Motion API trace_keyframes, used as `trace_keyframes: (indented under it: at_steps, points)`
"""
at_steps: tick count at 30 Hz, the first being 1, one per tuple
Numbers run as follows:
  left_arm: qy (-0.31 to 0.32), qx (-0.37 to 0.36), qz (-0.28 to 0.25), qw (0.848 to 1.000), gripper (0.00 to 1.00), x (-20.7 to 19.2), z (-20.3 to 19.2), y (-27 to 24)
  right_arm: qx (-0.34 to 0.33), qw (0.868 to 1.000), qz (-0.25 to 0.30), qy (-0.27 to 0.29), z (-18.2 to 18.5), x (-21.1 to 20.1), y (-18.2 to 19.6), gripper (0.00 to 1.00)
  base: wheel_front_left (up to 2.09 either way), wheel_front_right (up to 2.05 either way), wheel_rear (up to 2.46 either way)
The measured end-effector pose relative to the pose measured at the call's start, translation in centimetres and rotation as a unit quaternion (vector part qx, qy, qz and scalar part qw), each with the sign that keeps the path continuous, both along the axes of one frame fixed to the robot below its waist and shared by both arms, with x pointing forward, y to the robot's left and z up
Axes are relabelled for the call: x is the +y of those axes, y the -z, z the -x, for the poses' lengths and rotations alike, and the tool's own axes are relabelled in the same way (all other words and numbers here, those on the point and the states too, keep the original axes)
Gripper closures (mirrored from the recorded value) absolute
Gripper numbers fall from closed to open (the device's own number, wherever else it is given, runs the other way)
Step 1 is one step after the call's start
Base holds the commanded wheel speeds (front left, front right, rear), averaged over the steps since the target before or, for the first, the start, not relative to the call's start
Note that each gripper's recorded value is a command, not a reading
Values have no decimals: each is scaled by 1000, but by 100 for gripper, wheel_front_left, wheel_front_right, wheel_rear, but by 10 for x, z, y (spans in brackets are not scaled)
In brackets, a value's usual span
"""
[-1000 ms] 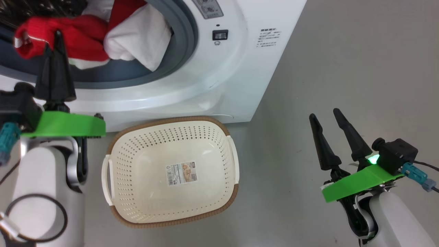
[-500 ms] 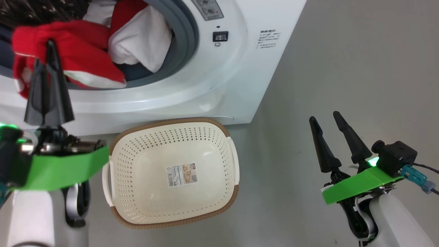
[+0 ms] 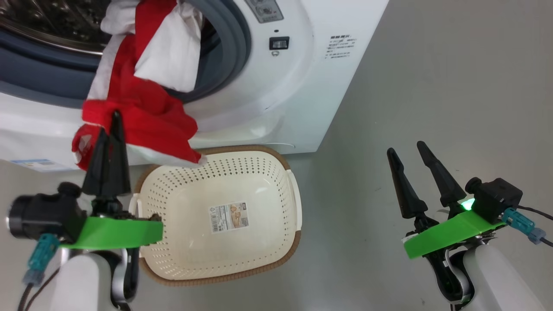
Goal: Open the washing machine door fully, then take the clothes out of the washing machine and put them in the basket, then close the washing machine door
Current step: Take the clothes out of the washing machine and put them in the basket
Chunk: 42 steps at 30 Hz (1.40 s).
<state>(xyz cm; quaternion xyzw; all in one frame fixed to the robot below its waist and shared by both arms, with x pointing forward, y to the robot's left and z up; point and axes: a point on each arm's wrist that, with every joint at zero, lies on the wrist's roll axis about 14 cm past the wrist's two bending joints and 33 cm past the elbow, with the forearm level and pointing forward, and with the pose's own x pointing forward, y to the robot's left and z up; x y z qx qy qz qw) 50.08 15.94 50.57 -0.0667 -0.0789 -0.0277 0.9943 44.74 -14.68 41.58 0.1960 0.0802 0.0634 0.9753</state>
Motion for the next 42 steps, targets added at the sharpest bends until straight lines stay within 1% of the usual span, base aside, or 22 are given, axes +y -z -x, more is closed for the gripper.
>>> trace_keyframes:
  at_steps: [6, 10, 13, 22, 30, 31, 32, 33, 34, 35, 36, 37, 39, 41, 42]
  points:
    - [12, 95, 6, 995, 100, -7, 5, 64, 10, 1000, 1, 4, 1, -3, 7, 0, 0, 0, 0]
    - [24, 173, 7, 985, 100, -13, 16, 116, 18, 1000, 1, 8, 1, -5, 14, 0, 0, 0, 0]
    - [34, 215, 5, 976, 100, -18, 21, 145, 26, 1000, 1, 11, 1, -7, 21, 0, 0, 0, 0]
    - [68, 292, -2, 954, 100, -38, 9, 202, 33, 999, 0, 18, -14, -10, 35, 0, 0, 0, 0]
    - [83, 345, -12, 935, 100, -46, -2, 246, 49, 998, 0, 27, -23, -14, 55, 0, 0, 0, 0]
    - [84, 350, -12, 933, 98, -48, -4, 250, 53, 998, 0, 28, -23, -15, 59, 0, 0, 0, 0]
    - [85, 353, -11, 932, 76, -49, -5, 254, 57, 998, 0, 29, -22, -15, 62, 0, 0, 0, 0]
    - [87, 359, -10, 929, 57, -51, -8, 259, 61, 998, 1, 30, -23, -16, 67, 0, 0, 0, 0]
    - [91, 360, -10, 928, 57, -52, -9, 261, 61, 998, 1, 31, -25, -17, 68, 0, 0, 0, 0]
    - [93, 361, -12, 928, 42, -53, -10, 262, 60, 998, 2, 31, -26, -17, 68, 0, 0, 0, 0]
    - [93, 361, -12, 928, 31, -53, -11, 263, 60, 998, 2, 32, -27, -17, 68, 0, 0, 0, 0]
    - [94, 360, -12, 928, 22, -54, -11, 263, 60, 998, 2, 33, -27, -18, 68, 0, 0, 0, 0]
    - [93, 359, -12, 928, 13, -53, -12, 262, 59, 998, 2, 33, -27, -18, 68, 0, 0, 0, 0]
    - [92, 358, -13, 929, 11, -52, -12, 260, 58, 998, 2, 33, -27, -18, 67, 0, 0, 0, 0]
    - [92, 357, -13, 930, 8, -52, -12, 259, 57, 998, 2, 33, -28, -18, 66, 0, 0, 0, 0]
